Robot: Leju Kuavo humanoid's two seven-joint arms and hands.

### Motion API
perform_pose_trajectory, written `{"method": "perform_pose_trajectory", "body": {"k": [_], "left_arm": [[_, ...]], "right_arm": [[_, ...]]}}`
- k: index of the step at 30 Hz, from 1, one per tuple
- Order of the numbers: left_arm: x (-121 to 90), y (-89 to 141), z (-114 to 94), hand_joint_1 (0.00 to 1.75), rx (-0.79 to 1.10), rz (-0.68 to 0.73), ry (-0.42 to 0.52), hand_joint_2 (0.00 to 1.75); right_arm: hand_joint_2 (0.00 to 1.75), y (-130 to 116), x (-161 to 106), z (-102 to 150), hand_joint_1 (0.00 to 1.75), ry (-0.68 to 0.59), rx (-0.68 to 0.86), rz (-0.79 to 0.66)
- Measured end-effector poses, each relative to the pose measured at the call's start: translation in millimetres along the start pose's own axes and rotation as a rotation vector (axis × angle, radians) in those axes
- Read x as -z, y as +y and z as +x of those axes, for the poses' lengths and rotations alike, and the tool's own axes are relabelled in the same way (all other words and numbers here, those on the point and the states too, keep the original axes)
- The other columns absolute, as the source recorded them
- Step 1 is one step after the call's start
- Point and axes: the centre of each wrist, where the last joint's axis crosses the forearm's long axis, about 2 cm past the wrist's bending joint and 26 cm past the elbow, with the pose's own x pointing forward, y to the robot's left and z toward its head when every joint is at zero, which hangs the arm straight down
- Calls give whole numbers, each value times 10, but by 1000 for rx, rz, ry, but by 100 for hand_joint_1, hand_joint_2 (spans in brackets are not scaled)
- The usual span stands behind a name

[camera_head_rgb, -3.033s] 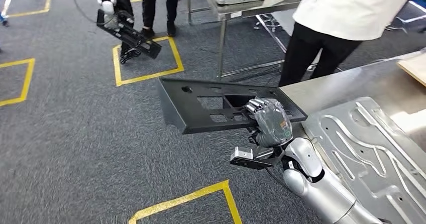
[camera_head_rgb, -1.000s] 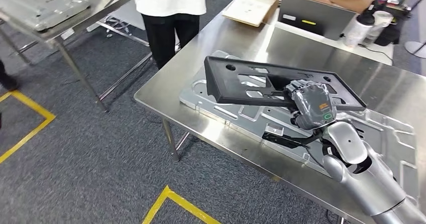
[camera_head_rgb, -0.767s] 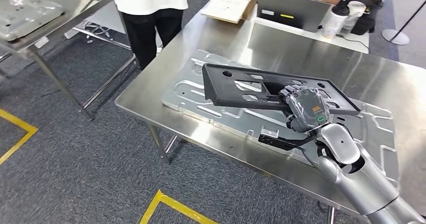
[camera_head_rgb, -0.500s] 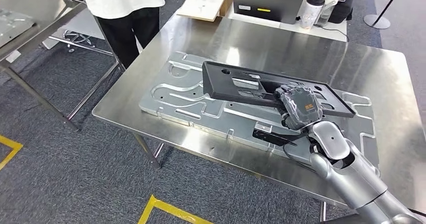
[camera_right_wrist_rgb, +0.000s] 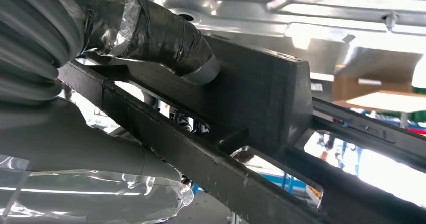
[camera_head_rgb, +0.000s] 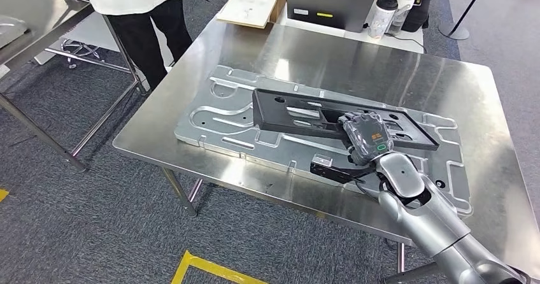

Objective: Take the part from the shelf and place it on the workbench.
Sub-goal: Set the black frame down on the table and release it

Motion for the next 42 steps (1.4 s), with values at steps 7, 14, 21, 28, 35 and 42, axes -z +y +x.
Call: {"method": "perform_pose_trajectory", "body": {"k": [7,14,21,28,35,42], "left_arm": [[7,-11,48,0,-20,-23,-14,175],[13,-14,86,0,-29,-38,-17,175],[15,-19,103,0,-85,-45,-35,175],[14,-32,102,0,-126,-56,-42,175],[13,-35,95,0,-149,-57,-40,0],[-6,-56,-15,0,-184,-90,-65,0]], "right_arm": [[175,213,197,122,175,6,-26,120],[175,492,313,155,175,45,-60,256],[131,586,356,173,131,66,-79,307],[0,606,361,200,0,64,-78,327],[0,555,401,200,0,63,-72,307],[0,381,311,358,0,25,-88,213]]}}
